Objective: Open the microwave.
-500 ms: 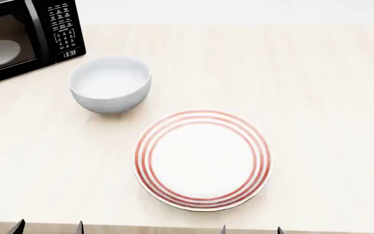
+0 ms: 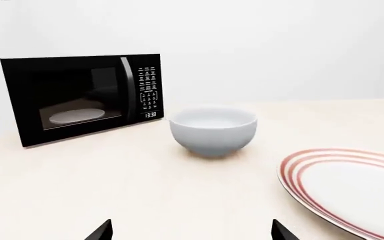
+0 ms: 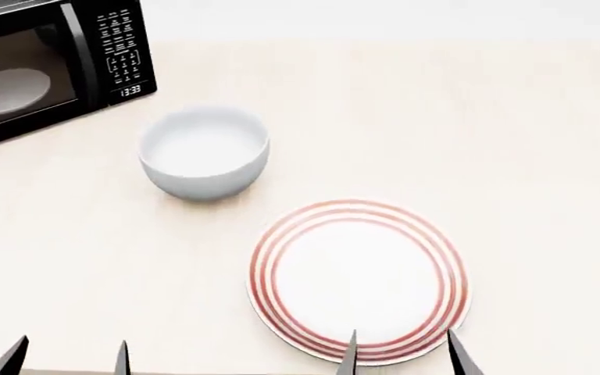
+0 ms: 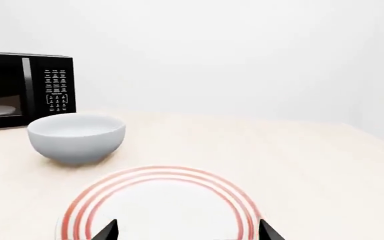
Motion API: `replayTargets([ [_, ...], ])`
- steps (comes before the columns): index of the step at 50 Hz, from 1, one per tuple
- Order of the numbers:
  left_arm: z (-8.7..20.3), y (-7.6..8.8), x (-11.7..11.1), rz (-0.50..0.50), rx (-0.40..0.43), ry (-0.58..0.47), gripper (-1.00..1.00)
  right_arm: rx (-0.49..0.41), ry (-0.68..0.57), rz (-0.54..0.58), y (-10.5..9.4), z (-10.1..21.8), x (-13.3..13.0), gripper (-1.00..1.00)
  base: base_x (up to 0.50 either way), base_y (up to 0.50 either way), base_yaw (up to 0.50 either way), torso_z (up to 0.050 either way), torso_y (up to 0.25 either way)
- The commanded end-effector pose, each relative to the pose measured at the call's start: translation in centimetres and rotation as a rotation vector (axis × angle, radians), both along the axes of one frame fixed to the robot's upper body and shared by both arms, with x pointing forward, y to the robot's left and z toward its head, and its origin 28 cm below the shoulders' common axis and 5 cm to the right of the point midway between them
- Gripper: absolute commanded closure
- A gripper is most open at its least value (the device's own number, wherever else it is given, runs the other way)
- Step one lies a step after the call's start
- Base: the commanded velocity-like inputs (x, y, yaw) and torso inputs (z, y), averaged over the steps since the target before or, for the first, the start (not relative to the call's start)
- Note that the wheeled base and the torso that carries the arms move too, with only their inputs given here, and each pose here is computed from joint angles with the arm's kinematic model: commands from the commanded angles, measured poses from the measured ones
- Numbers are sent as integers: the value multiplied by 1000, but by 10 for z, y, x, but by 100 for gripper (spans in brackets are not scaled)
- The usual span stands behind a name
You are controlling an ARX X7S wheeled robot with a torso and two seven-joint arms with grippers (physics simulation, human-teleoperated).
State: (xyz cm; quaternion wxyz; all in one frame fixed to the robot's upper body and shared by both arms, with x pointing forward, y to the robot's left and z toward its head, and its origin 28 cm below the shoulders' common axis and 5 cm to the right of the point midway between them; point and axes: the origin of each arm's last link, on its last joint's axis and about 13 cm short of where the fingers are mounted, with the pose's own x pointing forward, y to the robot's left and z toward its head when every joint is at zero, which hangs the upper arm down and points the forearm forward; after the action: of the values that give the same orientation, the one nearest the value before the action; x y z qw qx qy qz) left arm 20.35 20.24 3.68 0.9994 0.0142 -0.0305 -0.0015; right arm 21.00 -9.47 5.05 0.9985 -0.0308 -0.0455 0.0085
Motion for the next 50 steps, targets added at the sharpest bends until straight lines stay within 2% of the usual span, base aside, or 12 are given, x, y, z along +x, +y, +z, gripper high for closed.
replayTargets([
  [1, 3, 0, -1, -5, 5, -4, -100, -22, -24, 17, 3, 9, 1, -100, 160, 426, 0, 0, 0],
  [30, -5, 2, 0, -2, 0, 16, -100, -24, -35, 71, 10, 12, 6, -100, 203, 433, 0, 0, 0],
  [50, -7, 3, -1, -3, 2, 19, -100, -21, -42, 81, 11, 14, 10, -100, 394, 368, 0, 0, 0],
])
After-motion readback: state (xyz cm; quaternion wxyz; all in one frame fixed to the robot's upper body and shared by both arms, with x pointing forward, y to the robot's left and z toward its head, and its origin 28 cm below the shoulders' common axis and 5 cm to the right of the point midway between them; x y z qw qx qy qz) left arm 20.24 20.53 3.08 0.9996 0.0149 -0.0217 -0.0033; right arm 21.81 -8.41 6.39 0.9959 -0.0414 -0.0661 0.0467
